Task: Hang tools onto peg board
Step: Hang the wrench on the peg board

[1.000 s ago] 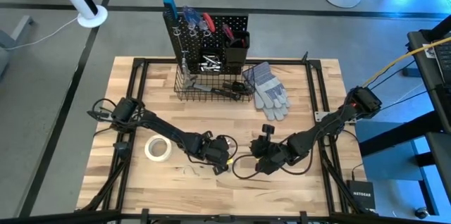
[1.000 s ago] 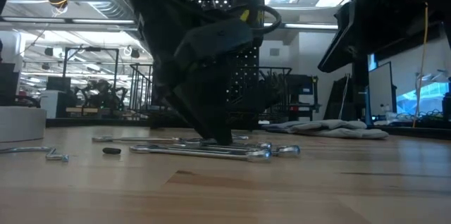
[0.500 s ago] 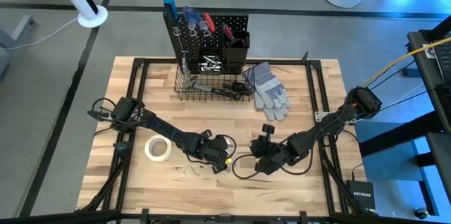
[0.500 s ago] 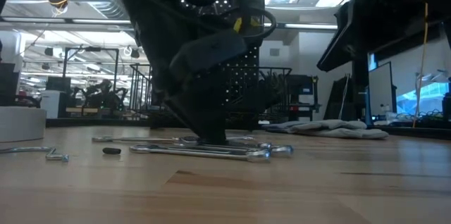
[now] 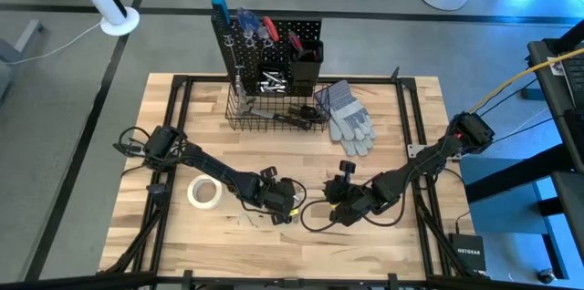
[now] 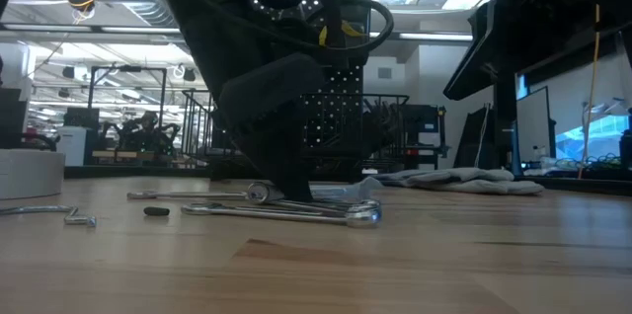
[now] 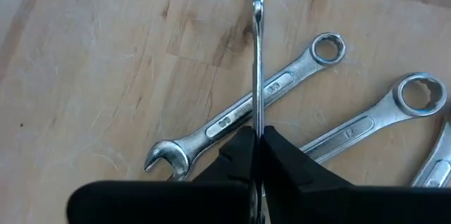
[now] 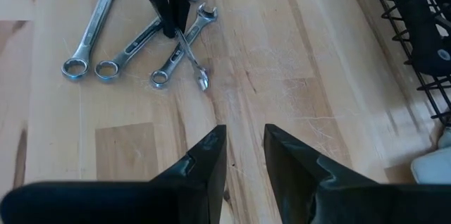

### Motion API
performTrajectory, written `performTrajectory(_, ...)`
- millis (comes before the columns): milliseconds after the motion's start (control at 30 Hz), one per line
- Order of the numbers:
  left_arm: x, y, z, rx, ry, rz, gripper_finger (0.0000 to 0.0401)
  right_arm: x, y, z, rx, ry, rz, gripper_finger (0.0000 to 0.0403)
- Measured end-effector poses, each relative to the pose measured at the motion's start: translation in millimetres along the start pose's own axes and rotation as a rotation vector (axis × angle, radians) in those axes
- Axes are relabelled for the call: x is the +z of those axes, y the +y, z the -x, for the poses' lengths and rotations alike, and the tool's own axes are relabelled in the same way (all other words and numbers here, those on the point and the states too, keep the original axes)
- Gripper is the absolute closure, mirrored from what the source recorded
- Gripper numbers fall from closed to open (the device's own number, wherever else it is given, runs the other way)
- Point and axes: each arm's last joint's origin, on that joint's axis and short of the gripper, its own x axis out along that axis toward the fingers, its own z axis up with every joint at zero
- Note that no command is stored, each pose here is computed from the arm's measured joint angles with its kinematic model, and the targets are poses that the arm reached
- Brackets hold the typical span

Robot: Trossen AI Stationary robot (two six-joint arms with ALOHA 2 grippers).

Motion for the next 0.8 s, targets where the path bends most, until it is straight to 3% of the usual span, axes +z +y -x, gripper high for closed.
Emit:
performTrajectory(533, 4, -11, 66, -0.035, -0.138, -0.211, 0.0397, 23, 11, -6, 0.086, -0.197, -0.048, 0.0300)
performTrajectory(800, 6, -8, 81, -0.031, -0.160, -0.232, 0.0397, 31, 13, -36, 0.205, -0.209, 0.001, 0.0246)
